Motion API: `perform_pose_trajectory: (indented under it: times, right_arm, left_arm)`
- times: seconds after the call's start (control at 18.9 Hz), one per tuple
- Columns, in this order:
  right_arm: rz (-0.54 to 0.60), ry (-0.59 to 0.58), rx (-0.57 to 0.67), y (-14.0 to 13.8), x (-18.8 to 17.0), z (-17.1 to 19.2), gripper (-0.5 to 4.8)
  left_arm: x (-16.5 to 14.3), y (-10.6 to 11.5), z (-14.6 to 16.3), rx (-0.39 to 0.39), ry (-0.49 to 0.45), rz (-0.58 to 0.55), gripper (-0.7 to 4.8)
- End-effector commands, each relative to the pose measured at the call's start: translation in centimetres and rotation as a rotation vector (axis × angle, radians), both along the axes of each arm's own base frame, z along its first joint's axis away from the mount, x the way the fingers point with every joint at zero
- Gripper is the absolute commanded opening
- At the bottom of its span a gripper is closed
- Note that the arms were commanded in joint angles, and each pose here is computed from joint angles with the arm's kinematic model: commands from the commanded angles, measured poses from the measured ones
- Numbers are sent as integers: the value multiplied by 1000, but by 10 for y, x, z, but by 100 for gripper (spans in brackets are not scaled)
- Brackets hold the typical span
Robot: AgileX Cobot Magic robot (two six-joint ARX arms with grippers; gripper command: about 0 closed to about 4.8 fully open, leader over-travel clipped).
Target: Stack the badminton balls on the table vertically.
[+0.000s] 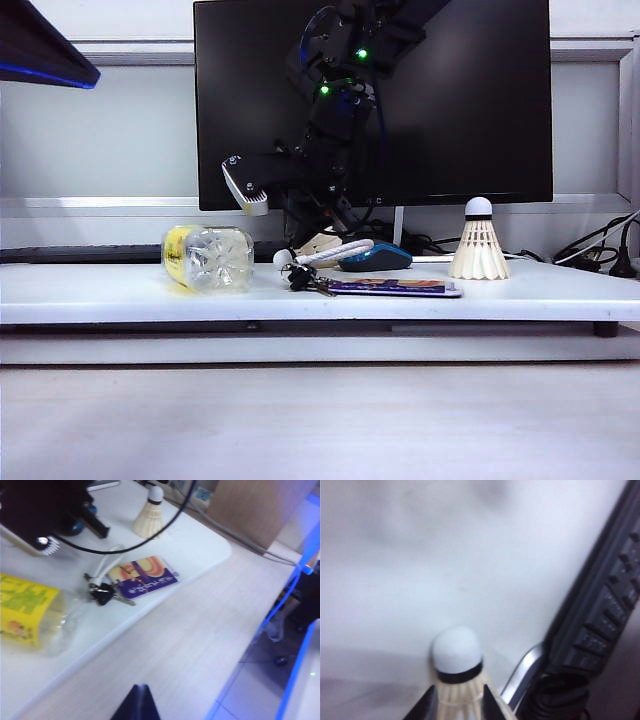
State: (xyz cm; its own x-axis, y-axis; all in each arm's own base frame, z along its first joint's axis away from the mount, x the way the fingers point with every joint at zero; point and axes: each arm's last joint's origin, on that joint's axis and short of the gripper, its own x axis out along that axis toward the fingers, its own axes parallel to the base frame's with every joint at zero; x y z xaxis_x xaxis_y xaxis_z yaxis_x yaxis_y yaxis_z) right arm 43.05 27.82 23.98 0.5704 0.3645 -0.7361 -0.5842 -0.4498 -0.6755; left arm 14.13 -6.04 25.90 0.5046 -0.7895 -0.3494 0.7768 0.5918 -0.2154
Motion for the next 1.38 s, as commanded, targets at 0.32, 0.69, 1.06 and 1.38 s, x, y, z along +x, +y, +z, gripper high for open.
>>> perform_pose_trajectory:
  times: [0.32,0.69,1.06,1.38]
  right_arm:
    - [-4,19,-4,4,6,-19,127]
    - [-24,28,12,5,7,-21,160]
    - [-21,-5,36,7,9,-19,221]
    - [-24,-14,40,10,14,-31,220]
  left_arm:
    - [0,-1,2,-20,-5,-13,-5]
    - [0,-1,3,-28,-6,-29,-6]
    - [0,-1,3,-28,-5,-29,-5]
    - [0,-1,3,-29,-3,-33,-6]
